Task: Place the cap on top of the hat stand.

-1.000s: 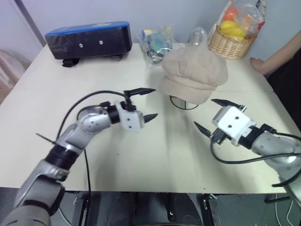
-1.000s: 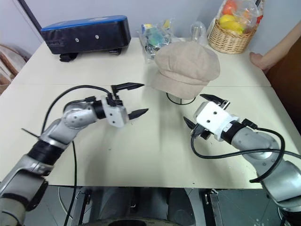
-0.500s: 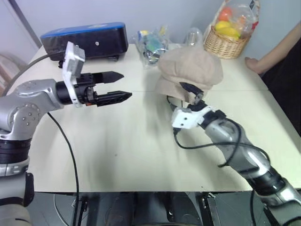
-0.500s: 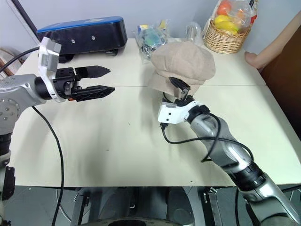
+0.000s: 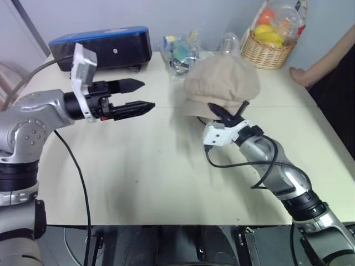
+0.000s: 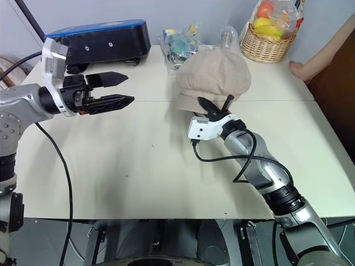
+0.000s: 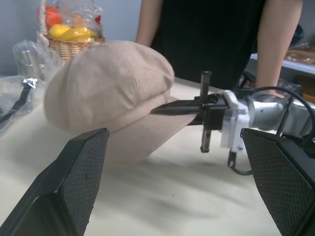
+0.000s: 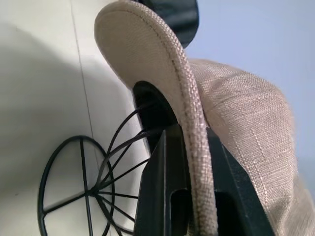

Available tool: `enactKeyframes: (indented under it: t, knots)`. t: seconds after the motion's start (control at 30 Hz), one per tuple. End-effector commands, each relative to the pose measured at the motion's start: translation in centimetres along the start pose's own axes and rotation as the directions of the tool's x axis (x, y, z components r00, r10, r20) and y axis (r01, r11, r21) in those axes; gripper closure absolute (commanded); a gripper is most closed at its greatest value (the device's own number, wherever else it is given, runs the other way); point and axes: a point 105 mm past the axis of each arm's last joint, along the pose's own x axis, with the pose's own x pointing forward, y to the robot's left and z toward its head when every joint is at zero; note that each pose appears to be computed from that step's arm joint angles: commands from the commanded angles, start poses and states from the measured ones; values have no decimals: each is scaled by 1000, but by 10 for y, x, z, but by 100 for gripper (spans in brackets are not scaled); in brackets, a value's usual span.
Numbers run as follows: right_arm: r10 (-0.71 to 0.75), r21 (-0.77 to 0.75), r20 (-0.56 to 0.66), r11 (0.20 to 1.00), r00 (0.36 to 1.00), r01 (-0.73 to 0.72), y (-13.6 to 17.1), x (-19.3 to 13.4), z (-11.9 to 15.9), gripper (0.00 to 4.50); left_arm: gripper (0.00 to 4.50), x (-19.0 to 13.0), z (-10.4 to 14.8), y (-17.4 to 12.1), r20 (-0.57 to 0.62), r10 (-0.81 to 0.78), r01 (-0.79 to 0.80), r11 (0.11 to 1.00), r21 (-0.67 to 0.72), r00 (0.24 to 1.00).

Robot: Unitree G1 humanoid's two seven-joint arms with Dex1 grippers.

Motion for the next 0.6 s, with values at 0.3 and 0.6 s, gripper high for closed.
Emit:
enactKeyframes:
  t: [0.3, 0.6]
  knots:
    - [-42, 40, 282, 999, 958, 32, -52, -13, -25, 444, 0, -8, 12, 6, 46, 32, -33, 999, 36, 998]
    - [59, 4, 310, 998, 949, -63, -29, -5, -46, 444, 0, -10, 14, 6, 28, 25, -26, 998, 57, 999]
